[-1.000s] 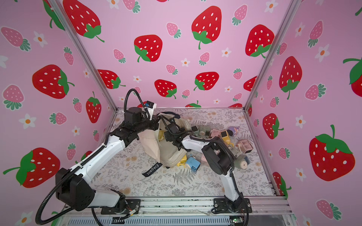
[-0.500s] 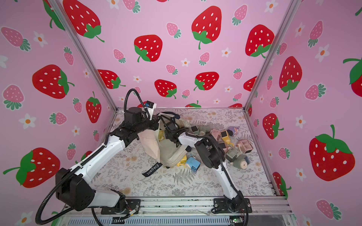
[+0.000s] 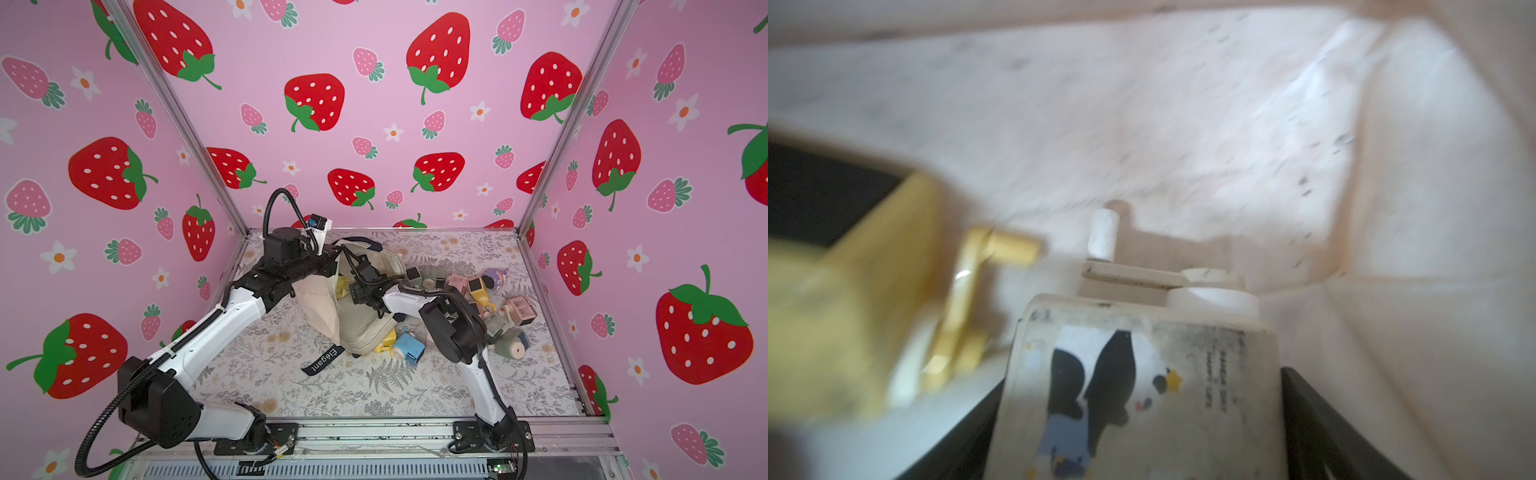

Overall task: Take out the pencil sharpeners from the tote bags
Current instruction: Pick up the pencil sharpener from the canvas bag, then place the pencil sharpener at the center of the board.

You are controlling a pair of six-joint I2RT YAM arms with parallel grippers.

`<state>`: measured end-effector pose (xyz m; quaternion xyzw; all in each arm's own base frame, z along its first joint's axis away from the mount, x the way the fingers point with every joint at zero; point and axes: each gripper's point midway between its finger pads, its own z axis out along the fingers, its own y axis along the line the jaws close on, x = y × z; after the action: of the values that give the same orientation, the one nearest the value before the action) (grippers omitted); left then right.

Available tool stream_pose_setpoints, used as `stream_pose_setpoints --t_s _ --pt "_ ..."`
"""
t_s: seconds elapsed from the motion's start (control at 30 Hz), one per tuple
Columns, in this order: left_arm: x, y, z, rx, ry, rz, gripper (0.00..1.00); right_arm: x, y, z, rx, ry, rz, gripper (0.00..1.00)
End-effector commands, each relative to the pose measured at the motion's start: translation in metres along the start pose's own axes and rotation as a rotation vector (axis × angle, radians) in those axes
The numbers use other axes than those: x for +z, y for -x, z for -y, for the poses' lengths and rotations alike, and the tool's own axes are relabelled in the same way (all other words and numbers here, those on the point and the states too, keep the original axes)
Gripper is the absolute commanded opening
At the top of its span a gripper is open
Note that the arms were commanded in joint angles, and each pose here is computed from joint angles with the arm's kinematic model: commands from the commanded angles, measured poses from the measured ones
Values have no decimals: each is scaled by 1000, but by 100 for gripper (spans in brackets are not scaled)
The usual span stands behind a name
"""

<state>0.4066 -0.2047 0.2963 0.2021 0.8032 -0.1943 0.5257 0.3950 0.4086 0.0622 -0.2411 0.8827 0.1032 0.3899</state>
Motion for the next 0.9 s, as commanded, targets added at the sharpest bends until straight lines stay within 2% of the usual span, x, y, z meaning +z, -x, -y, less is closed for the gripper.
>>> stream_pose_setpoints --t_s 0.0,0.23,0.37,0.5,0.73,0.87 --pt "-14 36 9 39 -23 106 2 -50 38 -34 -89 165 125 75" --pt "-14 36 8 41 -20 106 2 -141 30 -30 -144 303 202 74" --pt "-13 36 8 41 -18 106 2 -185 12 -14 -152 308 219 74" --pt "-14 36 8 41 -20 105 2 -213 -5 27 -98 165 238 74" --pt "-13 36 9 37 -26 106 2 -249 -64 116 56 -176 248 68" --pt "-13 36 9 36 -26 104 2 -265 -101 161 162 -342 233 68"
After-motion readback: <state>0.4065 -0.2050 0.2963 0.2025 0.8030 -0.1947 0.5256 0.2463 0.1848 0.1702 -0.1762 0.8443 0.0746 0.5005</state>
